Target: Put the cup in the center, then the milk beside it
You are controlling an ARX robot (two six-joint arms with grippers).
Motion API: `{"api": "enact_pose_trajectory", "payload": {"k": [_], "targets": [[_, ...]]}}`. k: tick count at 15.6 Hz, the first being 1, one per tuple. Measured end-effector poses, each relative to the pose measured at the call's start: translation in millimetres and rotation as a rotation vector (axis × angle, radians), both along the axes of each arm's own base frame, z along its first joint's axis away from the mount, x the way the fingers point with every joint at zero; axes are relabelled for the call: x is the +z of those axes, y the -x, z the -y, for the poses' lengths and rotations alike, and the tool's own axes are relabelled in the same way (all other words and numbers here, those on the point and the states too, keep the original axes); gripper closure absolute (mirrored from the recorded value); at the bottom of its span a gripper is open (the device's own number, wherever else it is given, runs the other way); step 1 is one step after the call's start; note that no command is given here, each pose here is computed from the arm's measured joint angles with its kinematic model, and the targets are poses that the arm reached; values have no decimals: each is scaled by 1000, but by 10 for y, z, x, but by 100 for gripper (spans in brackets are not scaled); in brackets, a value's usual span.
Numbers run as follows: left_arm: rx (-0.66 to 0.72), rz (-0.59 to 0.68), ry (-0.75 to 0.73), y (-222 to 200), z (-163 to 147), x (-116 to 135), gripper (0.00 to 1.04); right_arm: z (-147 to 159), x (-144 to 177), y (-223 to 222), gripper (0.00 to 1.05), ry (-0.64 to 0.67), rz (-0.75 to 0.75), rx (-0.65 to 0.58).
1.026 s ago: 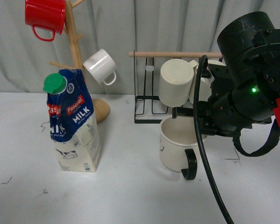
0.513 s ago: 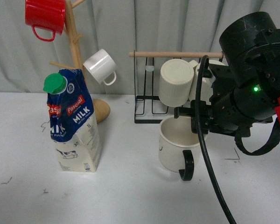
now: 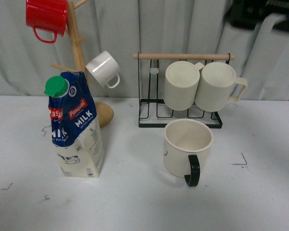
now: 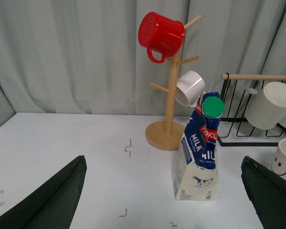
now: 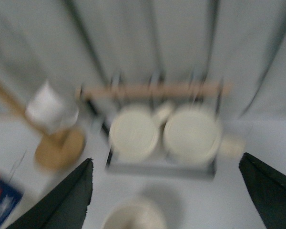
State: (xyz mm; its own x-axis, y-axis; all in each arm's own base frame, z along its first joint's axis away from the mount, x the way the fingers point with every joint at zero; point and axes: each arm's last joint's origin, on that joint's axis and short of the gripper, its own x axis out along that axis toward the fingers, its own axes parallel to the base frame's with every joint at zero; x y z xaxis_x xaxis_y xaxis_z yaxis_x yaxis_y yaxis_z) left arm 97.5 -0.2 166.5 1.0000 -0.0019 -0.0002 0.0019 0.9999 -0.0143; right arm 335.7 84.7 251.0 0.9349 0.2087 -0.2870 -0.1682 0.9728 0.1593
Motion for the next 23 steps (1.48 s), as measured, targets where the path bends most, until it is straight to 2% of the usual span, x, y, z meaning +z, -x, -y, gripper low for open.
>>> {"api": "enact_pose_trajectory", "payload": {"k": [1,2,4,5,7,9,12,14,23], "targets": [[0,0,0,0,0,0,7,114,38,181,24,50,161,-108],[0,0,0,0,0,0,7,259,16,426,35,87,240,-167],[0,0,0,0,0,0,7,495,10,944,59,122,263,-208],[0,0,0,0,0,0,7,570,-18,1214,75,115,313,-200],[0,0,0,0,0,0,7,647,-185,1408,100,122,323,-196],[0,0,0,0,0,0,7,696,-381,1528,103,135,287,-196],[0,0,0,0,0,0,7,763,-465,1686,103,128,313,-180],[1,0,0,0,0,0,7,863,-556,1772,103,134,300,-212],[0,0,0,0,0,0,7,848,-736,2052,103,131,305,-196]]}}
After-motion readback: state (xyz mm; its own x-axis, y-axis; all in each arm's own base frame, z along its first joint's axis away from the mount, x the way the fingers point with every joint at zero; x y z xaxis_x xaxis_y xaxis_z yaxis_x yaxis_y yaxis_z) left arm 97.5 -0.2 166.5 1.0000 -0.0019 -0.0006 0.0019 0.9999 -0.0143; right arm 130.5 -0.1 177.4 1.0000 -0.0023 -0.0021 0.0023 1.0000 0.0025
